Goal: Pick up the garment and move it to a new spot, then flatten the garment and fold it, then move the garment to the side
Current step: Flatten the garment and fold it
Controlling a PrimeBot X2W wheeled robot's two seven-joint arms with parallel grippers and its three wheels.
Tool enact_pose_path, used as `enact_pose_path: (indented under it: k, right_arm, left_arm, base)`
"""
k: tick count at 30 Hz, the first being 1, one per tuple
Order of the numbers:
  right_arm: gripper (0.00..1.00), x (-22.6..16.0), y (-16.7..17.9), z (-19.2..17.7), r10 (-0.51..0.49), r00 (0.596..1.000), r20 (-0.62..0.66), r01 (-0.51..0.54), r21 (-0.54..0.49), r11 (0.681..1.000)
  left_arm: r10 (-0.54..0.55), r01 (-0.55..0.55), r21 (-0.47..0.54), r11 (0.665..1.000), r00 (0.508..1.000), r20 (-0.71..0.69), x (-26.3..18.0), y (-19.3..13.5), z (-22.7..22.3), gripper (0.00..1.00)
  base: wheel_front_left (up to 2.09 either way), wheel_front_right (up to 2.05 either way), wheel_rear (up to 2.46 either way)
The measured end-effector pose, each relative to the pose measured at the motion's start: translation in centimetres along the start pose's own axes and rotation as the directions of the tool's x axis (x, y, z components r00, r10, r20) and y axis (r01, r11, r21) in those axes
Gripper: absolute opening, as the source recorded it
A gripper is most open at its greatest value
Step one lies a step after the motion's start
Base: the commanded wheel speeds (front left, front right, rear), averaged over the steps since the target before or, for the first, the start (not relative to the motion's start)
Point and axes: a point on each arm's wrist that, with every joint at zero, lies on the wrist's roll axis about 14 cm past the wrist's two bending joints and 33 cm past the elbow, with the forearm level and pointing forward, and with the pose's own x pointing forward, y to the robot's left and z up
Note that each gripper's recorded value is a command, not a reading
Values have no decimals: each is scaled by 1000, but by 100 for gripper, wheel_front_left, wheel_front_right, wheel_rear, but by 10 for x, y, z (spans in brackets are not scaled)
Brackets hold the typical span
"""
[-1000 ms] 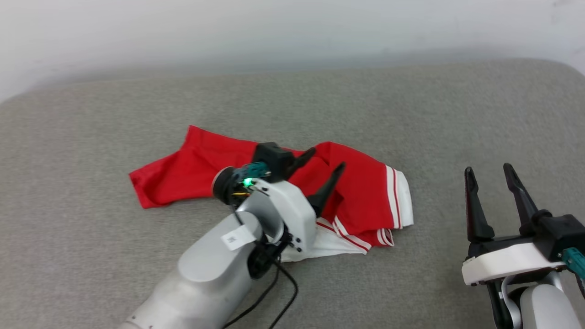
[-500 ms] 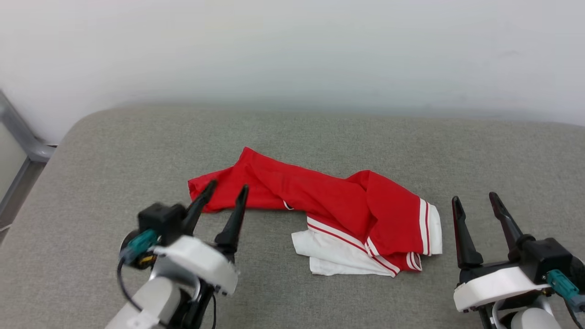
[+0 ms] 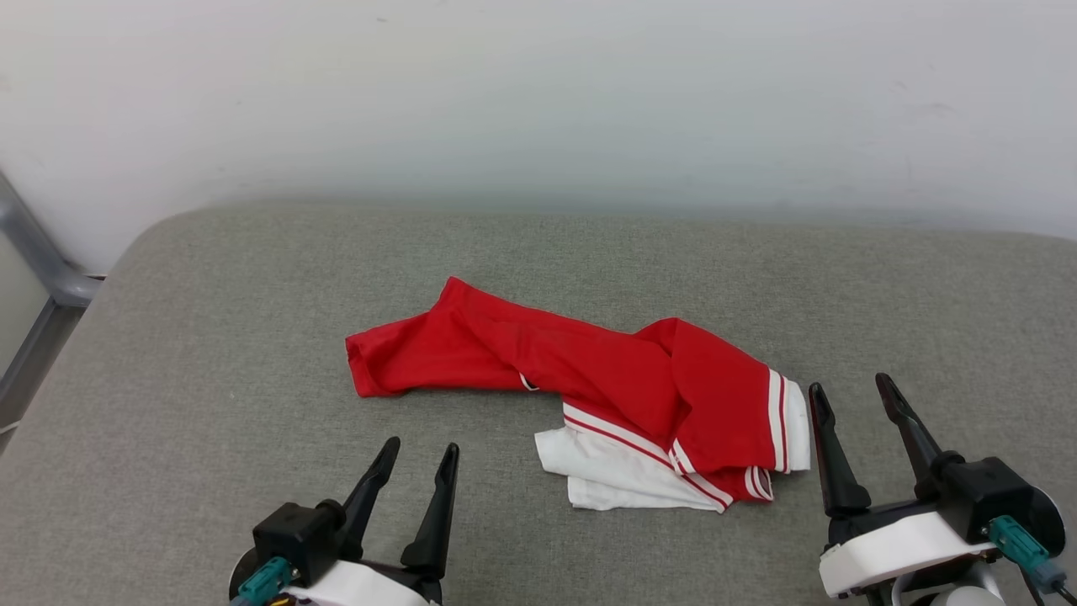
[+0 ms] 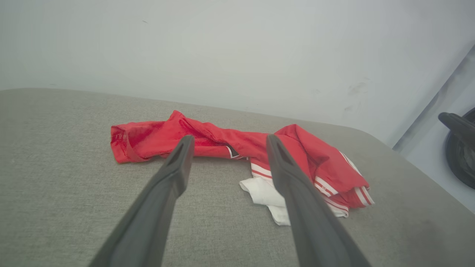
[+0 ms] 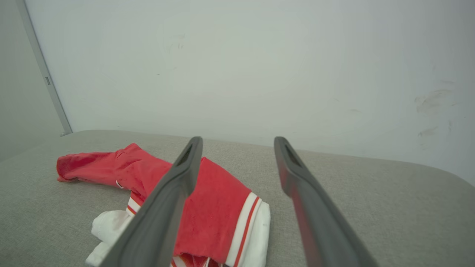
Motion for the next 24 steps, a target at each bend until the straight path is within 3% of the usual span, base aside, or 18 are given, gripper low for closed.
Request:
enact_pose_path:
  k: [7, 12, 16, 24]
  right_arm:
    - [100, -4, -3, -4, -11, 1000, -13, 11, 0, 1000]
    - [100, -5, -7, -10, -21, 999, -31, 21, 1, 1000]
    - [100, -5, -10, -16, -31, 998, -48, 31, -1, 1000]
    - [100, -2, -23, -30, -63, 994, -86, 63, -12, 998]
  left_arm:
    - [-37, 38, 9, 999, 997, -62, 2, -3, -17, 100]
    - [-88, 83, -32, 996, 975, -205, 10, -20, -41, 100]
    - [-147, 121, -101, 988, 937, -316, 19, -41, -60, 100]
    - [-197, 152, -128, 980, 826, -528, 35, -57, -102, 100]
  base:
    - [0, 0, 0]
    - [0, 0, 0]
    - [0, 0, 0]
    - [0, 0, 0]
